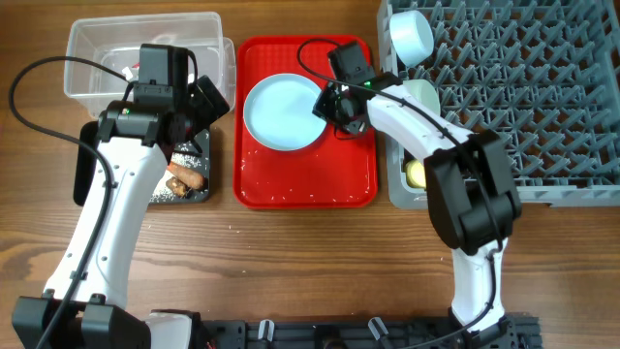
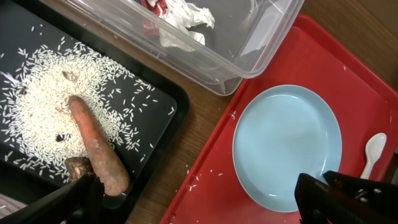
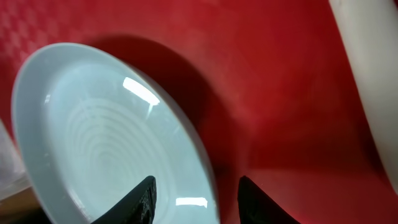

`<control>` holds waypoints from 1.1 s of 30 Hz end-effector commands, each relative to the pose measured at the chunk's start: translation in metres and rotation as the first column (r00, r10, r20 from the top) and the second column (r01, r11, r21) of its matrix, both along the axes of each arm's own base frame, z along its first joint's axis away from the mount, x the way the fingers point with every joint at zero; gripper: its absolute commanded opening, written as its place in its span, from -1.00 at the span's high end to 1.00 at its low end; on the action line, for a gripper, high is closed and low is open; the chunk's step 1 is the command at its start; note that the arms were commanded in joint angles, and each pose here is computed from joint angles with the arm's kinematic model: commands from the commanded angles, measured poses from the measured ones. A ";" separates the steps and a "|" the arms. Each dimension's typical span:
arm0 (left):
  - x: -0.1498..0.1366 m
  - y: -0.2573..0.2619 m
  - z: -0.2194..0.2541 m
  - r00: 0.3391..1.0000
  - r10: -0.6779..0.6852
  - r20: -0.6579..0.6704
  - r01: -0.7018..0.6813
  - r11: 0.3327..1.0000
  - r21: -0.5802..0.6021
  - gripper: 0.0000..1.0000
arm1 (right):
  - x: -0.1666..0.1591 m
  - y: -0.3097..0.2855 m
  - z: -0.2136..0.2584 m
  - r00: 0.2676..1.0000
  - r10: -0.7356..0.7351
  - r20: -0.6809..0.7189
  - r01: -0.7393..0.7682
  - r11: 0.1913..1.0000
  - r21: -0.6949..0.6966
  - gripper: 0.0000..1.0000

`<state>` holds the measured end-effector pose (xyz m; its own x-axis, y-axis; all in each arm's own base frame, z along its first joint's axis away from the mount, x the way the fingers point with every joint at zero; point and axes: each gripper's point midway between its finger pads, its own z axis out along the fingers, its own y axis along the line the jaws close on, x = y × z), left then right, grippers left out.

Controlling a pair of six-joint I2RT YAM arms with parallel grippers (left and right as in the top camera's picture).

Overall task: Sort waste into correct bins and load items into the dishwasher rack
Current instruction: 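Grasp the plate rim with the right gripper and lift it, then insert the plate upright at the back of the rack and release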

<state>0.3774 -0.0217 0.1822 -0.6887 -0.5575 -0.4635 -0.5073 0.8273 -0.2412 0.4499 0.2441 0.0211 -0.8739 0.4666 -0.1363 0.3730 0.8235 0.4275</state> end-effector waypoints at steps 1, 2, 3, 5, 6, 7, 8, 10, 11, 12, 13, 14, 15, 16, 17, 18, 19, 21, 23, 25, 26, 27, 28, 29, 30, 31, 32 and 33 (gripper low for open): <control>0.000 -0.001 0.005 1.000 -0.018 0.012 0.017 1.000 0.004 -0.99 | -0.004 0.000 -0.025 0.999 -0.030 -0.038 0.029 0.999 -0.045 0.17; 0.000 -0.001 0.005 1.000 -0.018 0.012 0.017 1.000 0.004 -1.00 | -0.005 0.001 -0.025 0.999 -0.028 -0.040 0.026 0.999 -0.045 0.28; 0.000 -0.001 0.005 1.000 -0.018 0.012 0.017 1.000 0.004 -1.00 | -0.005 0.001 -0.026 0.999 -0.027 -0.039 0.026 0.999 -0.046 0.40; 0.000 -0.001 0.005 1.000 -0.018 0.012 0.017 1.000 0.004 -0.99 | -0.005 0.001 -0.025 0.999 -0.028 -0.038 0.026 0.999 -0.046 0.60; 0.000 -0.001 0.005 1.000 -0.018 0.012 0.017 1.000 0.004 -1.00 | -0.005 0.001 -0.025 0.999 -0.027 -0.039 0.026 0.999 -0.045 0.68; 0.000 -0.001 0.005 1.000 -0.018 0.012 0.018 1.000 0.004 -1.00 | -0.004 0.001 -0.025 0.999 -0.029 -0.038 0.027 0.999 -0.045 0.80; 0.000 -0.001 0.005 1.000 -0.018 0.012 0.018 1.000 0.004 -0.99 | -0.004 0.001 -0.025 0.999 -0.028 -0.036 0.027 0.999 -0.044 0.89; 0.000 -0.001 0.005 1.000 -0.018 0.012 0.017 1.000 0.004 -0.99 | -0.003 0.002 -0.024 0.999 -0.029 -0.032 0.028 0.999 -0.042 0.91; 0.000 -0.001 0.005 1.000 -0.018 0.012 0.018 1.000 0.004 -0.99 | -0.002 0.001 -0.023 0.999 -0.031 -0.031 0.030 0.999 -0.041 0.92; 0.000 -0.001 0.005 1.000 -0.018 0.012 0.017 1.000 0.004 -0.99 | 0.000 -0.002 -0.023 0.999 -0.037 -0.032 0.036 0.999 -0.041 0.91; 0.000 -0.001 0.005 1.000 -0.018 0.012 0.017 1.000 0.004 -1.00 | 0.002 -0.005 -0.019 0.999 -0.043 -0.028 0.042 0.998 -0.040 0.91; 0.000 -0.001 0.005 1.000 -0.018 0.012 0.018 1.000 0.004 -1.00 | 0.005 -0.007 -0.015 0.999 -0.046 -0.020 0.045 0.998 -0.037 0.91; 0.000 -0.001 0.005 1.000 -0.018 0.012 0.017 1.000 0.004 -1.00 | 0.007 -0.008 -0.009 0.999 -0.041 -0.007 0.041 0.999 -0.030 0.91; 0.000 -0.001 0.005 1.000 -0.018 0.012 0.017 1.000 0.004 -1.00 | 0.013 -0.007 0.000 1.000 -0.015 0.026 0.015 1.000 -0.020 0.91; 0.000 -0.001 0.005 1.000 -0.018 0.012 0.017 1.000 0.004 -1.00 | 0.019 -0.004 0.013 0.997 0.038 0.073 -0.038 0.999 -0.008 0.91; 0.000 -0.001 0.005 1.000 -0.018 0.012 0.017 1.000 0.004 -1.00 | 0.024 -0.002 0.026 0.988 0.089 0.122 -0.089 0.996 -0.011 0.91; 0.000 -0.001 0.005 1.000 -0.018 0.012 0.018 1.000 0.004 -1.00 | 0.030 -0.003 0.041 0.978 0.125 0.168 -0.122 0.992 -0.030 0.90; 0.000 -0.001 0.005 1.000 -0.018 0.012 0.018 1.000 0.004 -0.99 | 0.038 -0.011 0.071 0.954 0.165 0.251 -0.144 0.985 -0.100 0.91; 0.000 -0.001 0.005 1.000 -0.018 0.012 0.017 1.000 0.004 -0.99 | 0.046 -0.029 0.110 0.926 0.157 0.343 -0.095 0.977 -0.192 0.91; 0.000 -0.001 0.005 1.000 -0.018 0.012 0.017 1.000 0.004 -1.00 | 0.049 -0.049 0.146 0.895 0.139 0.423 -0.022 0.963 -0.270 0.91; 0.000 -0.001 0.005 1.000 -0.018 0.012 0.017 1.000 0.004 -1.00 | 0.051 -0.064 0.172 0.870 0.123 0.478 0.040 0.948 -0.316 0.91; 0.000 -0.001 0.005 1.000 -0.018 0.012 0.018 1.000 0.004 -0.99 | 0.050 -0.077 0.195 0.845 0.114 0.523 0.094 0.930 -0.354 0.91; 0.000 -0.001 0.005 1.000 -0.018 0.012 0.017 1.000 0.004 -1.00 | 0.049 -0.087 0.212 0.824 0.109 0.556 0.137 0.914 -0.383 0.92; 0.000 -0.001 0.005 1.000 -0.018 0.012 0.018 1.000 0.004 -1.00 | 0.047 -0.103 0.236 0.794 0.104 0.599 0.205 0.882 -0.425 0.91; 0.000 -0.001 0.005 1.000 -0.018 0.012 0.018 1.000 0.004 -0.99 | 0.043 -0.120 0.258 0.766 0.102 0.634 0.275 0.840 -0.467 0.91; 0.000 -0.001 0.005 1.000 -0.018 0.012 0.017 1.000 0.004 -0.99 | 0.039 -0.137 0.278 0.741 0.102 0.664 0.348 0.787 -0.509 0.91; 0.000 -0.001 0.005 1.000 -0.018 0.012 0.018 1.000 0.004 -1.00 | 0.033 -0.155 0.297 0.719 0.098 0.688 0.422 0.724 -0.545 0.91; 0.000 -0.001 0.005 1.000 -0.018 0.012 0.018 1.000 0.004 -1.00 | 0.026 -0.171 0.313 0.703 0.090 0.706 0.492 0.655 -0.574 0.91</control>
